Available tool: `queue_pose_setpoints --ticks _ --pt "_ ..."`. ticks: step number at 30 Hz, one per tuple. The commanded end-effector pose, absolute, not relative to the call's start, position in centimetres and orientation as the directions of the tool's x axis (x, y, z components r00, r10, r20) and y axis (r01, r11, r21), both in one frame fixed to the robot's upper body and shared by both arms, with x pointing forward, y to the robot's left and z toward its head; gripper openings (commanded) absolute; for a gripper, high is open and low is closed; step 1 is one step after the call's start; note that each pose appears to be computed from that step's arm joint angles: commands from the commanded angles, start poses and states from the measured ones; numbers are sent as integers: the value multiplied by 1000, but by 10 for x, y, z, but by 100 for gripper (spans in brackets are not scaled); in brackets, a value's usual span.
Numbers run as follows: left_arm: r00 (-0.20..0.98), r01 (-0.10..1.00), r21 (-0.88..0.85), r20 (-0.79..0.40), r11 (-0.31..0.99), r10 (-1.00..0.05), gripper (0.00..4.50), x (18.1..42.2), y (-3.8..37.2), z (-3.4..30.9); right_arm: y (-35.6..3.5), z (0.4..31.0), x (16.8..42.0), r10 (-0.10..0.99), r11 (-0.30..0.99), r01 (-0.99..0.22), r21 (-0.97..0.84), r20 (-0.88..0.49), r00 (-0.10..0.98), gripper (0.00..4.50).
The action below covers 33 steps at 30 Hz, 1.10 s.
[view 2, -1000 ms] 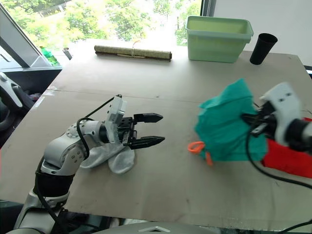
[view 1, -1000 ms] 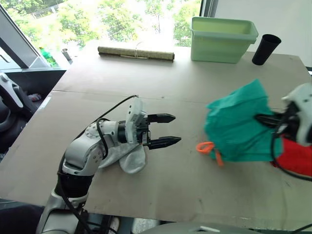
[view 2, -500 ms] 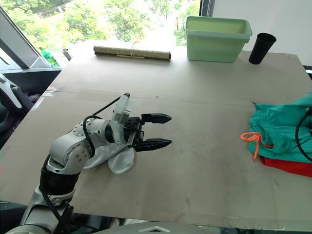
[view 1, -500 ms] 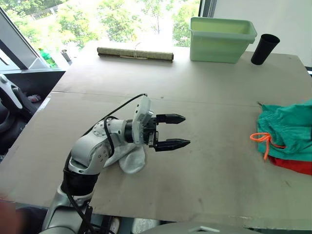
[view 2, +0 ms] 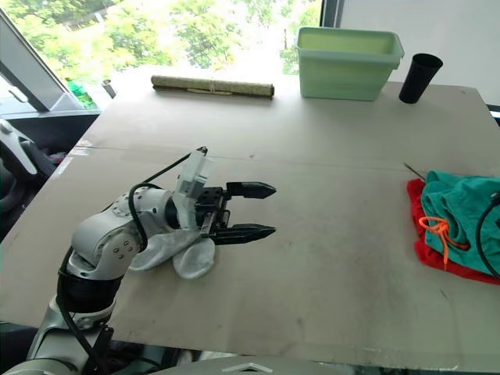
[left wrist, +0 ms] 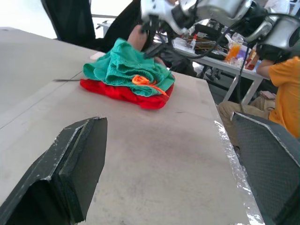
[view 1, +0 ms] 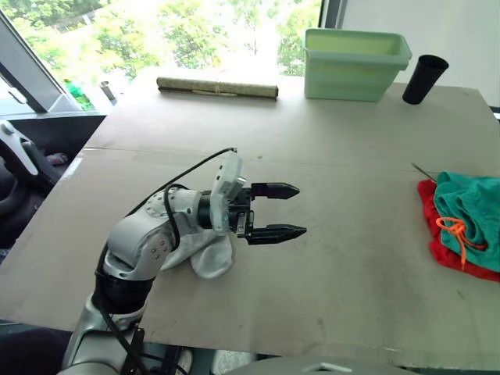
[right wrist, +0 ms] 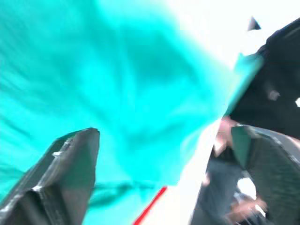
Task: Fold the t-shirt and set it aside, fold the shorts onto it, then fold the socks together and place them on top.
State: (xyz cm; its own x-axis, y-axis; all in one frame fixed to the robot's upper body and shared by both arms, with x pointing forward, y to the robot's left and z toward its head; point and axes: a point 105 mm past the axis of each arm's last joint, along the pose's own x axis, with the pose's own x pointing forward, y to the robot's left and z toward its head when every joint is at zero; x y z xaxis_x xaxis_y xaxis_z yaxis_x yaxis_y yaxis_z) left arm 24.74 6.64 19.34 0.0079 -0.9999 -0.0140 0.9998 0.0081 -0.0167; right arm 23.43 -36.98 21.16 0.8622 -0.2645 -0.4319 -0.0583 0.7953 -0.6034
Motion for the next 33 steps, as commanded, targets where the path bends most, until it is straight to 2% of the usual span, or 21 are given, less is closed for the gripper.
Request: queue_pose_setpoints --ticks 1,4,6,8,11,13,14,17,21,25,29,33 --pt "-4 1000 8 4 -4 -1000 450 250 70 202 -350 247 214 -194 830 63 -554 -181 964 448" --pt "16 1000 -2 17 16 -1000 450 257 72 203 -311 257 211 20 917 -5 -400 32 999 448" --pt "63 998 0 23 63 -998 450 264 73 204 -286 258 215 142 939 -102 -329 99 985 448" --pt "184 982 37 14 184 -983 450 280 79 201 -244 245 218 354 892 -317 -322 61 933 448" --pt "281 960 19 -36 281 -959 450 287 99 194 -195 221 216 581 772 -562 -298 -29 813 448" --pt "374 927 21 -120 374 -920 450 282 138 184 -156 209 210 752 634 -740 -224 -41 657 448" --pt "412 910 26 -162 413 -897 450 279 157 180 -142 205 207 802 577 -791 -203 -46 596 448" --pt "469 879 44 -253 474 -846 450 271 194 170 -121 191 202 866 473 -863 -176 -89 493 448" --pt "461 870 21 -392 493 -796 450 249 228 148 -104 173 193 912 371 -918 -139 -128 389 448" --pt "510 834 45 -443 550 -737 450 249 240 128 -99 163 195 910 356 -918 -172 -160 383 448" --pt "539 821 66 -414 567 -733 450 254 227 122 -100 160 195 901 379 -908 -176 -152 406 448" --pt "549 813 106 -465 572 -694 450 256 220 106 -104 150 193 887 394 -899 -189 -179 426 448"
